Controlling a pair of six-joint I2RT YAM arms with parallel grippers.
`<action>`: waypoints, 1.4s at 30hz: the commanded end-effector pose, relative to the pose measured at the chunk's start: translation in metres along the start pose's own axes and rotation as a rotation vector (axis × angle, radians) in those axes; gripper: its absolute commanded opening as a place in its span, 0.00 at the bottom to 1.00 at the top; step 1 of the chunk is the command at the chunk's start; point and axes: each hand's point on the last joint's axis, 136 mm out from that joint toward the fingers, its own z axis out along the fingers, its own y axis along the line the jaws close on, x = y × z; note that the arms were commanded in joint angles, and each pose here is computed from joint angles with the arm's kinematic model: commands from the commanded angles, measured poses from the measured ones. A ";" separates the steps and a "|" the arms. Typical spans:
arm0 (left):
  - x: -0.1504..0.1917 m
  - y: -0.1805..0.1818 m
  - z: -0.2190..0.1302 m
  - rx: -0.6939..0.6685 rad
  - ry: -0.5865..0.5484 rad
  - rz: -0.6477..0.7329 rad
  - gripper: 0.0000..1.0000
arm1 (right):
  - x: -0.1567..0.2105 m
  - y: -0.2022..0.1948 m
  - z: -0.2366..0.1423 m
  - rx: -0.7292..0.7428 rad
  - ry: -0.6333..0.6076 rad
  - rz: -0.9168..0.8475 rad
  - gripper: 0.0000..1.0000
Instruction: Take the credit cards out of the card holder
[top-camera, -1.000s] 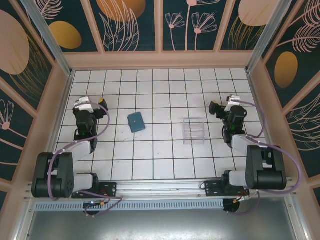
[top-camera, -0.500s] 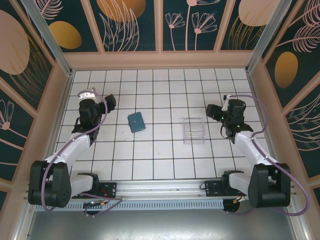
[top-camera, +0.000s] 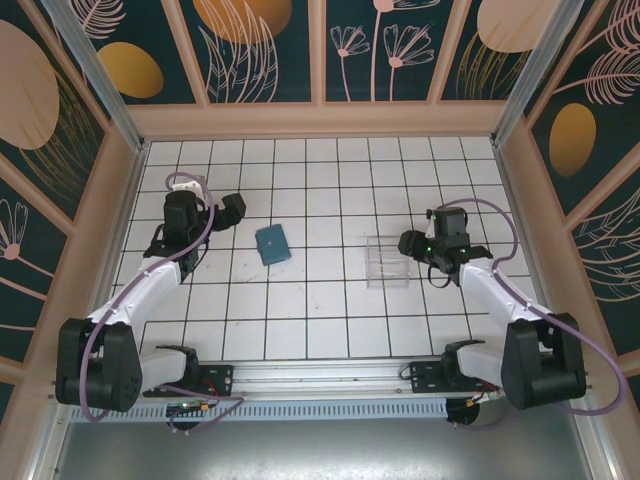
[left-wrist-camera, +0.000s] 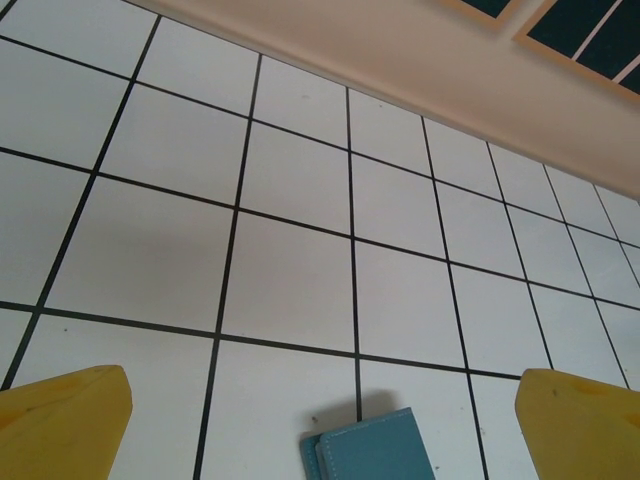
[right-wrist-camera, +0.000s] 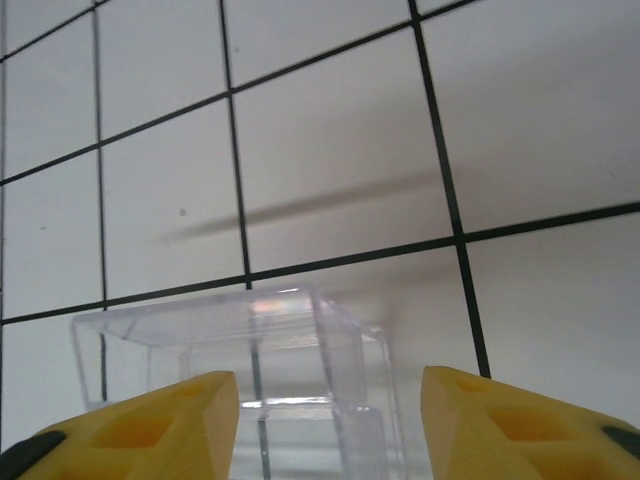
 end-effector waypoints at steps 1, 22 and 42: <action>-0.011 -0.013 -0.008 0.039 -0.019 -0.011 0.98 | -0.015 0.001 0.002 0.026 -0.037 0.001 0.48; 0.001 -0.009 -0.004 0.032 0.018 0.000 0.99 | -0.014 0.009 0.033 0.036 0.030 -0.053 0.25; 0.004 -0.009 -0.009 0.037 0.027 0.009 0.98 | -0.020 0.039 0.033 0.043 -0.019 -0.094 0.14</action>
